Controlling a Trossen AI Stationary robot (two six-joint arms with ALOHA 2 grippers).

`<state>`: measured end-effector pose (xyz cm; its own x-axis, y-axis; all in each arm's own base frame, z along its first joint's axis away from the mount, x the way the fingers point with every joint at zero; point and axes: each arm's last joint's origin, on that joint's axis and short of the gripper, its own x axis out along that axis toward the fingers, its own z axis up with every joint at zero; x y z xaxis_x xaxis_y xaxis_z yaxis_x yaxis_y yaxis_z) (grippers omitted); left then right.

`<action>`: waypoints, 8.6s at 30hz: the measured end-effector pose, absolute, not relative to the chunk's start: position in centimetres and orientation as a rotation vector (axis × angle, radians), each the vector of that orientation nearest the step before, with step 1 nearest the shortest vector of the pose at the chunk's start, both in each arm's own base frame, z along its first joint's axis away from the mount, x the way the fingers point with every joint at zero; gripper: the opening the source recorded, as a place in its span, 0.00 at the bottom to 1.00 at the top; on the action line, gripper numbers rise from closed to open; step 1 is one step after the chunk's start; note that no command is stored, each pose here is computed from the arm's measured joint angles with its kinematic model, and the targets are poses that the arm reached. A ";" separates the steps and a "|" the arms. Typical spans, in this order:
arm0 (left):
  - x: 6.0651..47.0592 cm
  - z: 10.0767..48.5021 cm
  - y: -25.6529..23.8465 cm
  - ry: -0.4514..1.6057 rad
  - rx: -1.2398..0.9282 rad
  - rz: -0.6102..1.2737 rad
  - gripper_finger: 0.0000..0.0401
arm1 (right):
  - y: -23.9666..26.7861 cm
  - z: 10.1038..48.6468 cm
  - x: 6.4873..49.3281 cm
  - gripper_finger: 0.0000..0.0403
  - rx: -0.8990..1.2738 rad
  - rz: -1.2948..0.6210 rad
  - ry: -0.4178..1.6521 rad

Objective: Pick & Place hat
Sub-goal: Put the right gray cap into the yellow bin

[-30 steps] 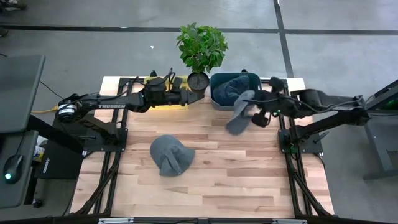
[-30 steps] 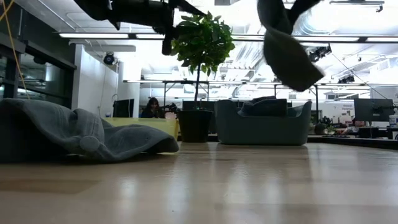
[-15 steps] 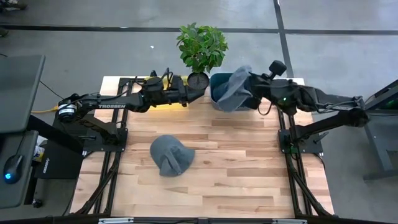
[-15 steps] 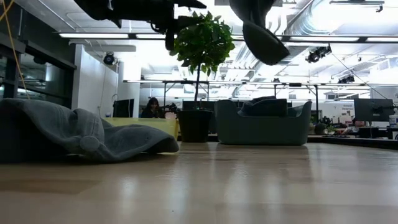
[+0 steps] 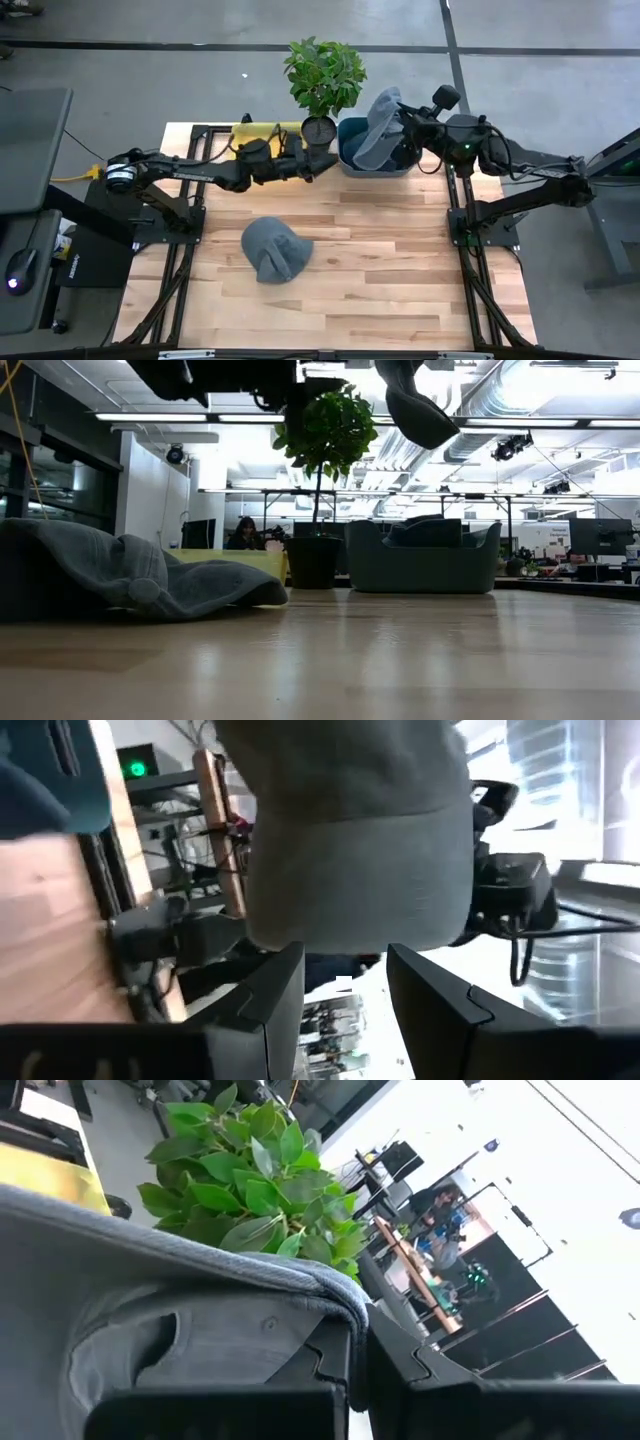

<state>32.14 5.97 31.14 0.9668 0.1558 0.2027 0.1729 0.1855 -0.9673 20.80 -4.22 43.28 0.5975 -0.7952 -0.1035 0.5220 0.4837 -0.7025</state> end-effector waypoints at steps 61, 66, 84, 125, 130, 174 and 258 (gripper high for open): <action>39.6 34.8 7.1 -0.583 -1.545 -0.161 0.81 | -6.0 44.8 19.9 0.01 -0.910 -1.003 0.549; 39.6 34.8 7.2 -0.592 -1.548 -0.152 0.81 | -6.0 44.6 19.9 0.01 -0.888 -0.993 0.547; 39.7 34.3 7.4 -0.621 -1.567 -0.045 0.81 | -4.1 44.4 20.5 0.01 -0.885 -0.846 0.472; 40.3 33.1 6.9 -0.360 -1.562 -0.095 0.74 | 6.4 40.6 18.4 0.01 -0.539 -0.430 0.447; 40.4 33.0 6.7 -0.289 -1.560 -0.140 0.57 | 6.5 40.5 18.4 0.01 -0.504 -0.378 0.448; 39.9 33.3 8.0 -0.233 -1.267 -0.173 0.01 | 5.2 41.8 14.1 0.49 -0.041 -0.116 0.402; 14.4 37.9 12.1 0.376 -0.642 0.955 0.01 | 0.7 43.1 6.8 0.41 0.070 -0.466 0.209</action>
